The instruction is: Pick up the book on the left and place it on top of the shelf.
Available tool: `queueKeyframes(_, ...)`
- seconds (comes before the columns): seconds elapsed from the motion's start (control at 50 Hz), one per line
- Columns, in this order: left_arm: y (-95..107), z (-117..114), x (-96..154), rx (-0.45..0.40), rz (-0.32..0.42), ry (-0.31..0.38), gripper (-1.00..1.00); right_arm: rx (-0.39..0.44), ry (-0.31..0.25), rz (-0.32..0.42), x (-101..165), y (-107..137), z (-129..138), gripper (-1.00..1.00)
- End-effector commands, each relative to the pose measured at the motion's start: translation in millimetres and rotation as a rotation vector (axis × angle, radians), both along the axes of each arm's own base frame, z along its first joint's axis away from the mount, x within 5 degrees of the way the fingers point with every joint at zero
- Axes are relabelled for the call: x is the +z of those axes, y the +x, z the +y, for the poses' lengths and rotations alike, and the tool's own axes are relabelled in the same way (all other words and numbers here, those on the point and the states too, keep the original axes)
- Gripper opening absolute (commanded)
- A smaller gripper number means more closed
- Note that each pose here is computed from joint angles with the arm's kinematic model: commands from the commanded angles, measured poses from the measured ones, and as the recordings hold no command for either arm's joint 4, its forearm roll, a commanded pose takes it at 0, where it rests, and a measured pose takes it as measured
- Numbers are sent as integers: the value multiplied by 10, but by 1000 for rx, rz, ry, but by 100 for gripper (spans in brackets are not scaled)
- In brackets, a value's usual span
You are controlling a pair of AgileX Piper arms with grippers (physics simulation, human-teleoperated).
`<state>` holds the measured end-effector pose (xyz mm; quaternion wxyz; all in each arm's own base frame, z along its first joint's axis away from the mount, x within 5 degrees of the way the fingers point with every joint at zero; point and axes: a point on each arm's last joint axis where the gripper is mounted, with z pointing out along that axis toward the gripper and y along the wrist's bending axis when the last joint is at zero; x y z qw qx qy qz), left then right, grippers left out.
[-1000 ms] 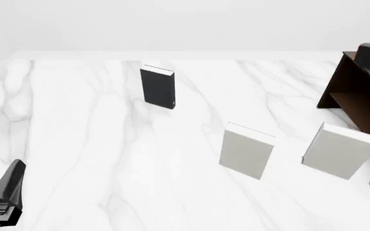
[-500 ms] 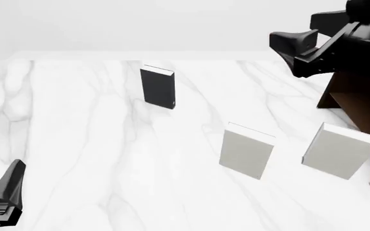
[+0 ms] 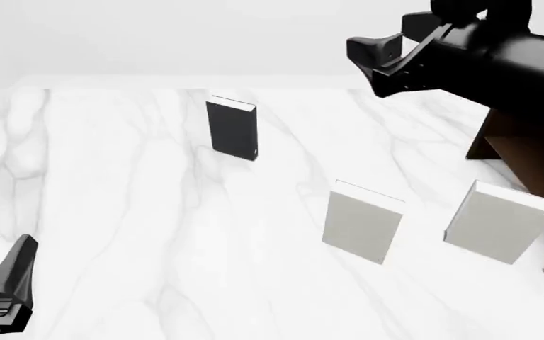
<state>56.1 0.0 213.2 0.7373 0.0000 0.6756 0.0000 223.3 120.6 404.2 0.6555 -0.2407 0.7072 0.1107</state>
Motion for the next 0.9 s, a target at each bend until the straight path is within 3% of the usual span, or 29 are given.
queueKeyframes(0.02,0,0,0,0,0,0,100,10,18,5,-85,159,123,100)
queueKeyframes(0.9,0,0,0,0,0,0,100,14,70,43,-442,769,508,100)
